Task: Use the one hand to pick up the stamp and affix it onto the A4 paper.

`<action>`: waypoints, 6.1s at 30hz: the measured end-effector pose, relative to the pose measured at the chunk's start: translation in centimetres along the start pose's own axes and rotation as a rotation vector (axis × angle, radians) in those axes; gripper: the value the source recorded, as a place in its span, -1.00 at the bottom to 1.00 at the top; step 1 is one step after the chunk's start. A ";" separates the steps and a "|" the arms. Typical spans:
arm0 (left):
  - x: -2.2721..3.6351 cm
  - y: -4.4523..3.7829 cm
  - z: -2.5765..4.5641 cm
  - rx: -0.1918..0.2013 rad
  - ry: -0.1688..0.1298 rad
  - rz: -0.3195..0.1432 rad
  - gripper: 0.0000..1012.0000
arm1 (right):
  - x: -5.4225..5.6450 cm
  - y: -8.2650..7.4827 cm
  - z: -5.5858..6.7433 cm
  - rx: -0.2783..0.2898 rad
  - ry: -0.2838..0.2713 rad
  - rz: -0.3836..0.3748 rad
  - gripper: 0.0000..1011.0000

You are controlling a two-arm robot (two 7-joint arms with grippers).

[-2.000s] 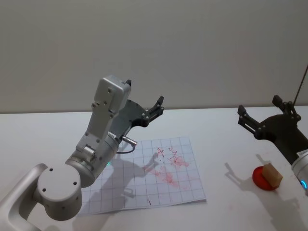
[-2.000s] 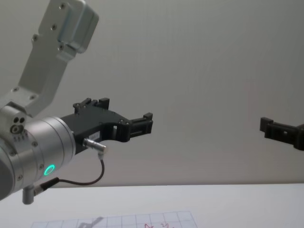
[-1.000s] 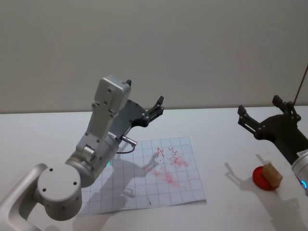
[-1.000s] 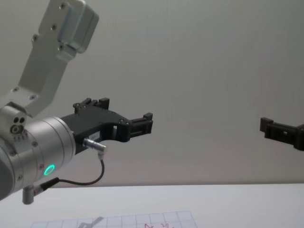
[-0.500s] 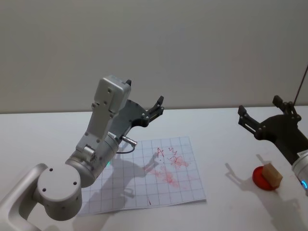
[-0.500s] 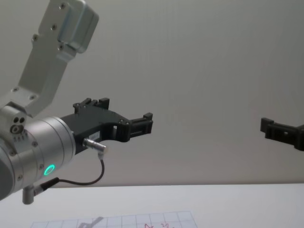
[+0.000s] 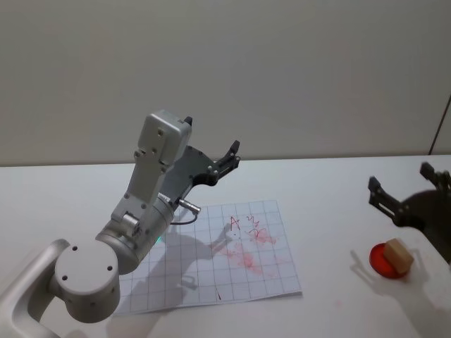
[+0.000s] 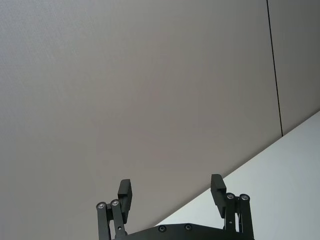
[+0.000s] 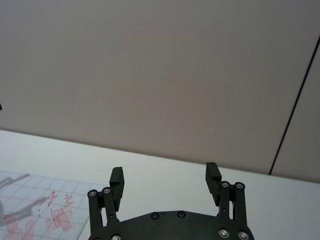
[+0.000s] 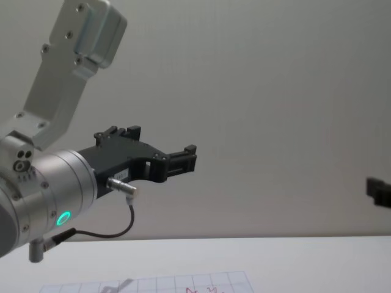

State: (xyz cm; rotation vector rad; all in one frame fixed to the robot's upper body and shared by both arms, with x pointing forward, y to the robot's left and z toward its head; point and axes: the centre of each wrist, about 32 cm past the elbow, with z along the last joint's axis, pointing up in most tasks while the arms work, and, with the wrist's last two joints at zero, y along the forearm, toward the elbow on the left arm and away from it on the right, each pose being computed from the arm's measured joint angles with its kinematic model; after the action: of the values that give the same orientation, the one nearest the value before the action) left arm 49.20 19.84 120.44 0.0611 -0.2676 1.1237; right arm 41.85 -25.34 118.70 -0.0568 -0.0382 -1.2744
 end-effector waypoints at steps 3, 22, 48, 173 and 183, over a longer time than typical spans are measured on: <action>0.00 0.00 0.00 0.000 0.000 0.000 0.98 | 0.2 -0.9 -0.2 -0.032 -0.004 -0.010 0.98; 0.00 0.00 0.00 0.000 0.000 0.000 0.98 | 1.3 -3.4 -1.8 -0.229 -0.071 -0.049 0.98; 0.00 0.00 0.00 0.000 0.000 0.000 0.98 | 1.5 -0.8 -3.7 -0.372 -0.128 0.006 0.98; 0.00 0.00 0.00 0.000 0.000 0.000 0.98 | -6.8 8.4 -5.1 -0.347 -0.177 0.540 -0.57; 0.00 0.00 0.00 0.000 0.000 0.000 0.98 | -6.9 8.8 -4.1 -0.272 -0.127 0.508 -0.57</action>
State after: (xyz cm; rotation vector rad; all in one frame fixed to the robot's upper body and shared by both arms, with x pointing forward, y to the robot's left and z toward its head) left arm 49.20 19.84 120.44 0.0611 -0.2675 1.1238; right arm 48.29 -16.48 114.05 -0.3602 0.0391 -0.7597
